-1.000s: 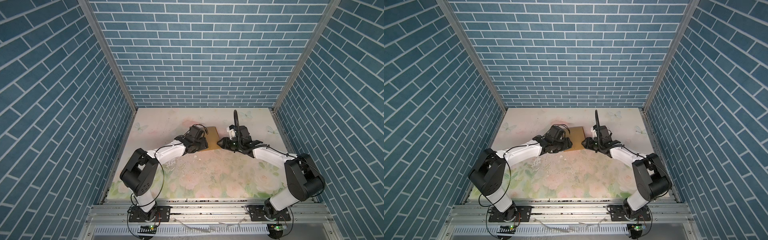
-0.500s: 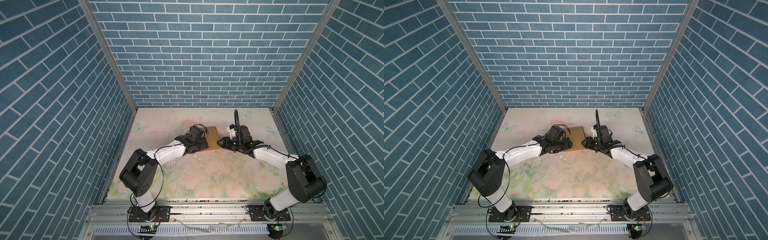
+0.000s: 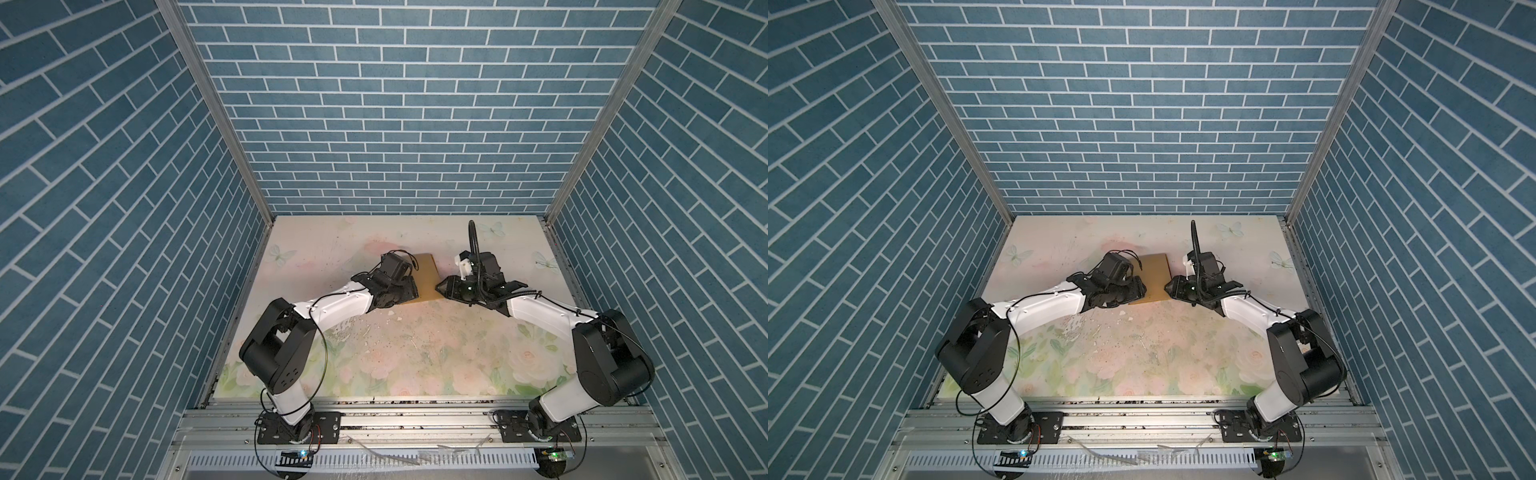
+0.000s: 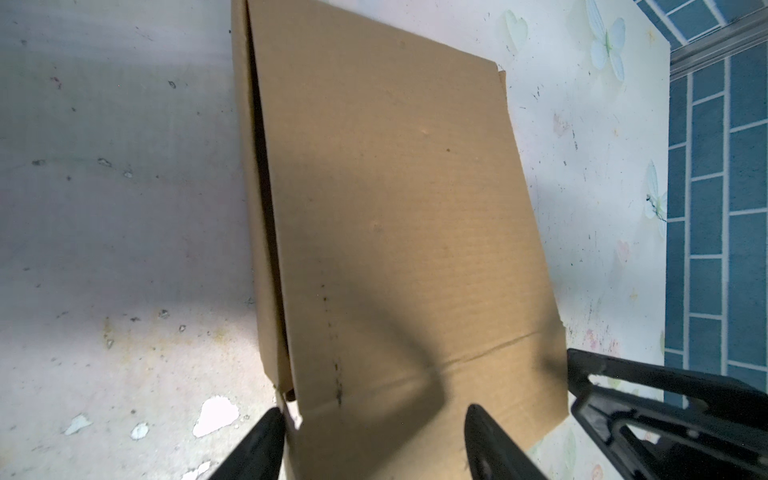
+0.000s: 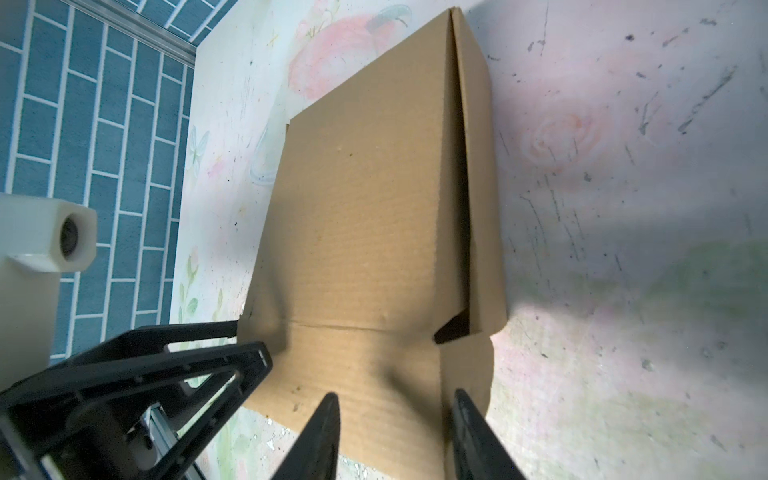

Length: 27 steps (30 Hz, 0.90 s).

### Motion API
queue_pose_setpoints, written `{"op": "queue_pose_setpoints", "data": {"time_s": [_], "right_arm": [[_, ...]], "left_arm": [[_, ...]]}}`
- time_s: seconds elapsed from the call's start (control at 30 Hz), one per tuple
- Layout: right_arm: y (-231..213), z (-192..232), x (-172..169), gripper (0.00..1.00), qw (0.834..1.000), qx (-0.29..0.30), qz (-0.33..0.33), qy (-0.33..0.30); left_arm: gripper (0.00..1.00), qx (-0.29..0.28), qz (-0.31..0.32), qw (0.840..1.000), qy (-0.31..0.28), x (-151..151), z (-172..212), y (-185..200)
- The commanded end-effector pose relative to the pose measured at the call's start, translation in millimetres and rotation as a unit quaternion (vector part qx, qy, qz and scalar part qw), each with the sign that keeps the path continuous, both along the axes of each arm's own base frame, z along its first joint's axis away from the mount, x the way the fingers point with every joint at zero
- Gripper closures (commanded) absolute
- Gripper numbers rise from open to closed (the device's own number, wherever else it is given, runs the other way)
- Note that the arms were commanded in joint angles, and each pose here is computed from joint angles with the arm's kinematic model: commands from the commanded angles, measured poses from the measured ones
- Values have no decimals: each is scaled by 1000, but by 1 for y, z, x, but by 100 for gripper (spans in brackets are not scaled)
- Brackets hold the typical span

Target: Fold the paper box

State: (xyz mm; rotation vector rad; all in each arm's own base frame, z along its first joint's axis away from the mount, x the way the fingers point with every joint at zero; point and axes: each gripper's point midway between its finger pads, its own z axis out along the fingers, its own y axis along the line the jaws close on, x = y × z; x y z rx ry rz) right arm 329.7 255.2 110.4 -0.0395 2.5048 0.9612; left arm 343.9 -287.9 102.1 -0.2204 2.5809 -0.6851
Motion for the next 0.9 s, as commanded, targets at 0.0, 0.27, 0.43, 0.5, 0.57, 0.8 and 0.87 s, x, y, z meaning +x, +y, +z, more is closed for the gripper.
{"op": "queue_pose_setpoints", "data": {"time_s": [0.0, 0.27, 0.43, 0.5, 0.57, 0.8, 0.87], "right_arm": [[9, -5, -14, 57, 999, 16, 17, 27], [10, -11, -17, 59, 999, 17, 18, 36], [12, -10, -17, 60, 999, 21, 20, 39], [13, -9, -16, 60, 999, 23, 21, 37], [13, -8, -16, 60, 999, 24, 22, 37], [14, -11, -16, 61, 999, 23, 23, 39], [13, -13, -17, 61, 999, 21, 24, 41]], "left_arm": [[30, -30, -17, 999, -14, -3, 12, -18], [30, -30, -21, 999, -10, -7, 7, -26], [30, -30, -23, 999, -13, -8, 11, -29], [30, -29, -24, 999, -14, -8, 13, -30], [30, -28, -24, 999, -15, -8, 15, -31], [30, -24, -25, 999, -11, -10, 10, -30], [30, -23, -25, 999, -8, -11, 7, -30]]}}
